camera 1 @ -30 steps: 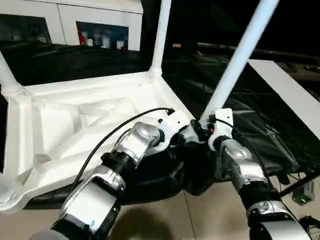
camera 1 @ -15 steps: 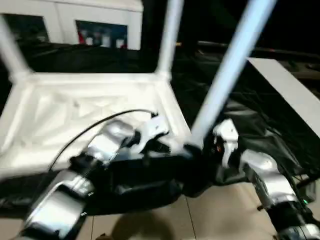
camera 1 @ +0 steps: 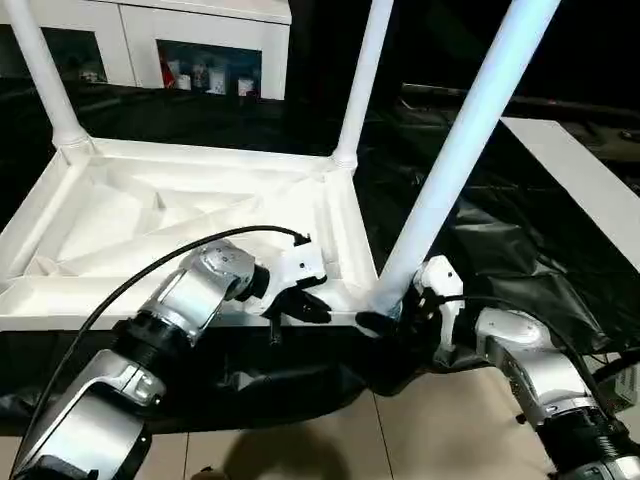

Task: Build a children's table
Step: Rotate leg to tighten

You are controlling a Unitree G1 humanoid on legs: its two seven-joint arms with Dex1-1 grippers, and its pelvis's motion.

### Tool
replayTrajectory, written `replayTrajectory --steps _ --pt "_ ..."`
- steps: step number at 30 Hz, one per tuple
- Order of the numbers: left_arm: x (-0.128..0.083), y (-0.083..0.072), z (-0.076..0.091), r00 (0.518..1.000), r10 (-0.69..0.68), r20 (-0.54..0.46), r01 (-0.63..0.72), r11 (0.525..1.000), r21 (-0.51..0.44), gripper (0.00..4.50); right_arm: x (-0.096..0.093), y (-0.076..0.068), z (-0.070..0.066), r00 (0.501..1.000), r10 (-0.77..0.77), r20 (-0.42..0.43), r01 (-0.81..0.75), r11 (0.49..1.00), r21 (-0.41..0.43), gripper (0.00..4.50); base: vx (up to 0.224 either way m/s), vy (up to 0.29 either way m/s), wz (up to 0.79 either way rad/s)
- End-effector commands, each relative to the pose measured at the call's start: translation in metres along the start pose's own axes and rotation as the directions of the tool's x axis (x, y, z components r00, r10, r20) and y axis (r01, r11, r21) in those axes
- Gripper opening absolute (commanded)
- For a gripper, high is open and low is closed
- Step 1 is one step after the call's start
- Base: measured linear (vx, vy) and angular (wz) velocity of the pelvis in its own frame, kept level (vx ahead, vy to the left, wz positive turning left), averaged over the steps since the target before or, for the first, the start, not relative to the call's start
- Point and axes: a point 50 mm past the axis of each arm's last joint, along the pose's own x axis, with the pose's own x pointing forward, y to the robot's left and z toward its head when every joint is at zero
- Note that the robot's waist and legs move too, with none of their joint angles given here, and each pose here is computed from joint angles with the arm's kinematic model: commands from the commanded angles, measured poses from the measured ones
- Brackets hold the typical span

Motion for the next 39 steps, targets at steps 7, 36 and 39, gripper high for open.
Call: replayTrajectory --steps 7,36,39 --pt "0.008 -0.009 0.000 0.998 -0.064 -0.010 0.064 0.998 0.000 0.00 0.001 -0.001 0.004 1.000 -0.015 0.027 0.015 1.000 0.016 2.78 0.000 0.000 0.00" --pt "0.064 0.025 0.025 0.925 0.380 0.006 -0.373 0.912 -0.168 0.00 0.059 -0.028 0.013 0.816 -0.578 0.026 0.547 0.786 0.288 3.04 0.000 0.000 0.00" --pt "0.062 0.023 0.017 0.943 0.334 -0.010 -0.330 0.928 -0.171 0.00 0.056 -0.021 0.019 0.878 -0.465 0.116 0.425 0.866 0.263 3.41 0.000 0.000 0.00"
